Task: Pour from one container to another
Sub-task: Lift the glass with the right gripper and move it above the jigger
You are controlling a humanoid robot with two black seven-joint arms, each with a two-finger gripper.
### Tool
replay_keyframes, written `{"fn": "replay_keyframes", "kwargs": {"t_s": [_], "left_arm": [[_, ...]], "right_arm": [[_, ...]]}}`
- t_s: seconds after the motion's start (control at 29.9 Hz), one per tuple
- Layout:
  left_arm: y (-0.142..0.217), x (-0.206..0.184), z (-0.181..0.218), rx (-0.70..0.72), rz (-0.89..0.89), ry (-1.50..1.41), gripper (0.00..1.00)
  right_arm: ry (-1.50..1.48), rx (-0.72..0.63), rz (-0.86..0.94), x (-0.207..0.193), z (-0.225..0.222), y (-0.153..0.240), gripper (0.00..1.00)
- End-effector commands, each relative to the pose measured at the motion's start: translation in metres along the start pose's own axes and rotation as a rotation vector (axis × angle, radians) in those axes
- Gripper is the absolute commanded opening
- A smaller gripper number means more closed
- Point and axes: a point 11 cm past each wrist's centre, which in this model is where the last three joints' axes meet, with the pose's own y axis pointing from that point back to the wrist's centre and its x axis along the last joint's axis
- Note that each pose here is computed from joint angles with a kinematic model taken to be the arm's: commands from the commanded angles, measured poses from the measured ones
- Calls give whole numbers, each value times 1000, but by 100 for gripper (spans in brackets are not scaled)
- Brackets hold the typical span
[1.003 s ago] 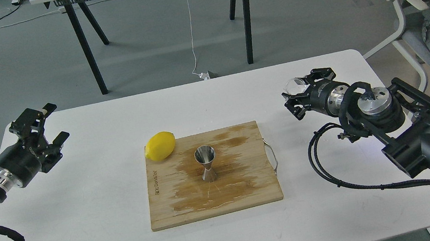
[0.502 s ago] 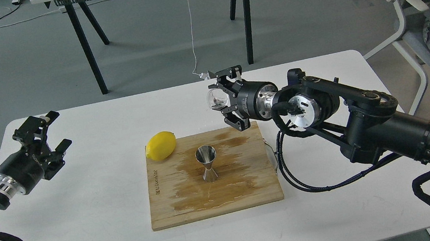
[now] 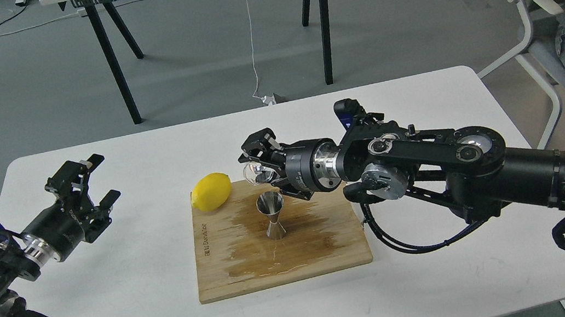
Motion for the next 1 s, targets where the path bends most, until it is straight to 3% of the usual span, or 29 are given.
{"fn": "replay_keyframes", "kwargs": {"t_s": [0.0,0.97], "left_arm": [[1,1,0,1,2,-1,99],[8,6,-6,17,18,-2,99]], "right_arm": [[117,-18,20,3,6,1,24],[401,52,-18,-3,6,9,24]]}}
